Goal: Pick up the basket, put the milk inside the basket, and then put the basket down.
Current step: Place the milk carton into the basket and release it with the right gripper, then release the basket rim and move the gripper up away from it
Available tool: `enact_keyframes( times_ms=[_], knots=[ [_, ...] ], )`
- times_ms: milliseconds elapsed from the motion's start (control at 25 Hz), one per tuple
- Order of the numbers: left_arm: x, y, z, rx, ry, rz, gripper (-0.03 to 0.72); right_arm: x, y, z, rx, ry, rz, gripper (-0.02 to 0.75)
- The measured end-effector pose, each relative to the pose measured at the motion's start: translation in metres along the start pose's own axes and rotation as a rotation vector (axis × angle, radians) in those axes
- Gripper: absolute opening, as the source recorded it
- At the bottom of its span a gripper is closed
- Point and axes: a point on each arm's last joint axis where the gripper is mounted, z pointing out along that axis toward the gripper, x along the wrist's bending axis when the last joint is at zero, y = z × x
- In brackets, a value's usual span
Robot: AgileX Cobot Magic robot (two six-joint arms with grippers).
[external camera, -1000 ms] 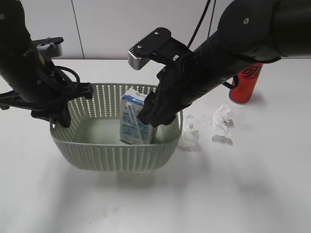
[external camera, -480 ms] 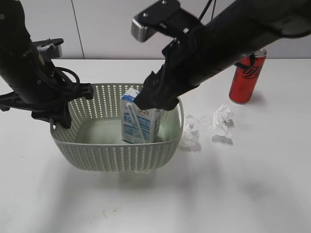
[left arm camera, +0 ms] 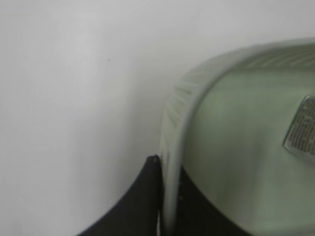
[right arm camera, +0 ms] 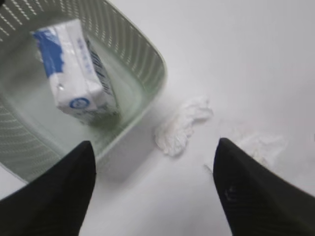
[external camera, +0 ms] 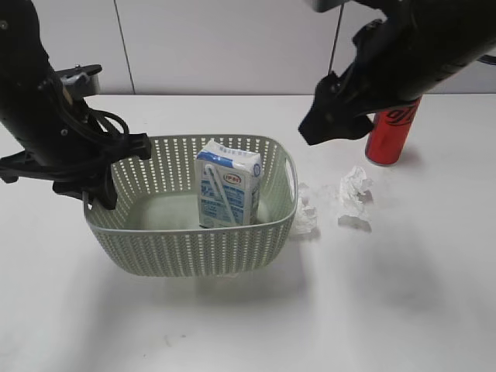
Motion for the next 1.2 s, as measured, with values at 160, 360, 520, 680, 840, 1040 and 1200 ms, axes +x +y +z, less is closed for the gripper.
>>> enact_keyframes(
  times_ms=[160,360,520,680,840,1040,1200],
  knots=[
    [0.000,-0.001,-0.001,0.006,0.000,-0.001,-0.001,-0.043,-0.016,-0.009,0.060,-0.056,0.129,0.585],
    [0.000,-0.002,-0.007,-0.009,-0.009,0.000,-0.001,-0.089,-0.042,-0.024,0.126,-0.125,0.330,0.586],
    [0.000,-0.002,-0.008,-0.010,-0.010,0.000,-0.001,-0.104,-0.060,-0.034,0.234,-0.166,0.408,0.586],
    [0.000,-0.002,-0.008,-0.010,-0.010,0.000,-0.001,-0.099,-0.075,-0.041,0.385,-0.155,0.417,0.586],
    [0.000,-0.002,-0.008,-0.010,-0.010,0.000,-0.001,-0.084,-0.089,-0.054,0.404,-0.148,0.444,0.586],
    [0.000,-0.001,-0.008,-0.014,-0.012,0.000,-0.001,-0.055,-0.113,-0.084,0.347,-0.172,0.438,0.586],
    [-0.001,-0.001,-0.008,-0.019,-0.014,0.000,-0.001,-0.029,-0.134,-0.111,0.218,-0.225,0.414,0.586]
  ],
)
